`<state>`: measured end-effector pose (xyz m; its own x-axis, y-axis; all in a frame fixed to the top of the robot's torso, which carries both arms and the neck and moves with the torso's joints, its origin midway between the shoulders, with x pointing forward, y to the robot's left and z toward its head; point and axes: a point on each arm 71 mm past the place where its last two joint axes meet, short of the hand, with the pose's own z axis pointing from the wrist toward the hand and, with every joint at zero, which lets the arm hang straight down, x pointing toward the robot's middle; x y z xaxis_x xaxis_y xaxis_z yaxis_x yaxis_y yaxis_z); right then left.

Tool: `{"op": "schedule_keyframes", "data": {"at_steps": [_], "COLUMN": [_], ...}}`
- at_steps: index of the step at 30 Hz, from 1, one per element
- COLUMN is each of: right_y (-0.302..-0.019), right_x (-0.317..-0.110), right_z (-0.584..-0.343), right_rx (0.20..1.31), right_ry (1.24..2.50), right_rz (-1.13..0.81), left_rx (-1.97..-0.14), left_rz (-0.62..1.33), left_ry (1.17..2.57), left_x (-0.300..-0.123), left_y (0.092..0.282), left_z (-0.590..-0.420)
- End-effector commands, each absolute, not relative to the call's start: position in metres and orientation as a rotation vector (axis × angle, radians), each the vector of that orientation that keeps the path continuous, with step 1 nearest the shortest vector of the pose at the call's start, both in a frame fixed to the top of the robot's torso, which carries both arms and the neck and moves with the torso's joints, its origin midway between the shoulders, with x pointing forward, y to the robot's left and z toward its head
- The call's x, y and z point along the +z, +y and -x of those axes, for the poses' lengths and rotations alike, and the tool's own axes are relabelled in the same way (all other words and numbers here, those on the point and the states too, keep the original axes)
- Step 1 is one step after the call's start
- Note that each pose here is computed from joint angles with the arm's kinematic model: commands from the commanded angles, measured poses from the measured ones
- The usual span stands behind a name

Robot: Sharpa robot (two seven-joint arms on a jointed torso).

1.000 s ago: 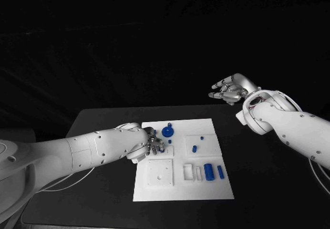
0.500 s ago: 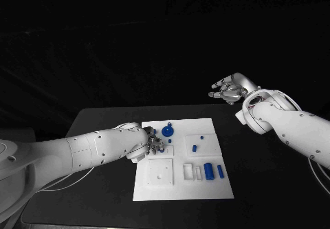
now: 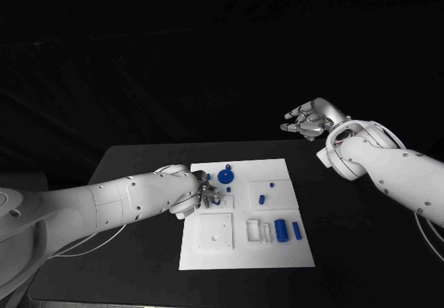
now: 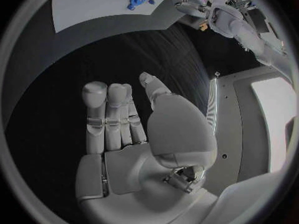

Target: Assemble the parts on the task board

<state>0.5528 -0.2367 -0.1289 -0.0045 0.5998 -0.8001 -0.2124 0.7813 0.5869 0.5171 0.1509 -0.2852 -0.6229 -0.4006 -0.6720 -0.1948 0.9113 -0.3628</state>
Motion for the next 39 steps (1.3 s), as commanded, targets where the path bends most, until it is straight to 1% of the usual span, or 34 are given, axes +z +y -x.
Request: {"op": "schedule_keyframes", "data": {"at_steps": [1, 34, 39], "right_y": [-0.2358, -0.2325, -0.2293], "right_x": [-0.1288, -0.1306, -0.1302], "right_z": [-0.5530, -0.5542, -0.5543], "right_rx": [0.660, 0.663, 0.649], "right_ry": [1.447, 1.461, 1.456], "right_rz": [-0.332, -0.330, -0.299], "left_rx": [-0.321, -0.334, -0.333], "left_rz": [0.402, 0.416, 0.418], "left_ry": [2.280, 2.295, 2.302], "left_x": [-0.2868, -0.2874, -0.2877], "left_y": [0.1493, 0.1455, 0.1453], "left_z": [-0.5152, -0.5148, -0.5149]}}
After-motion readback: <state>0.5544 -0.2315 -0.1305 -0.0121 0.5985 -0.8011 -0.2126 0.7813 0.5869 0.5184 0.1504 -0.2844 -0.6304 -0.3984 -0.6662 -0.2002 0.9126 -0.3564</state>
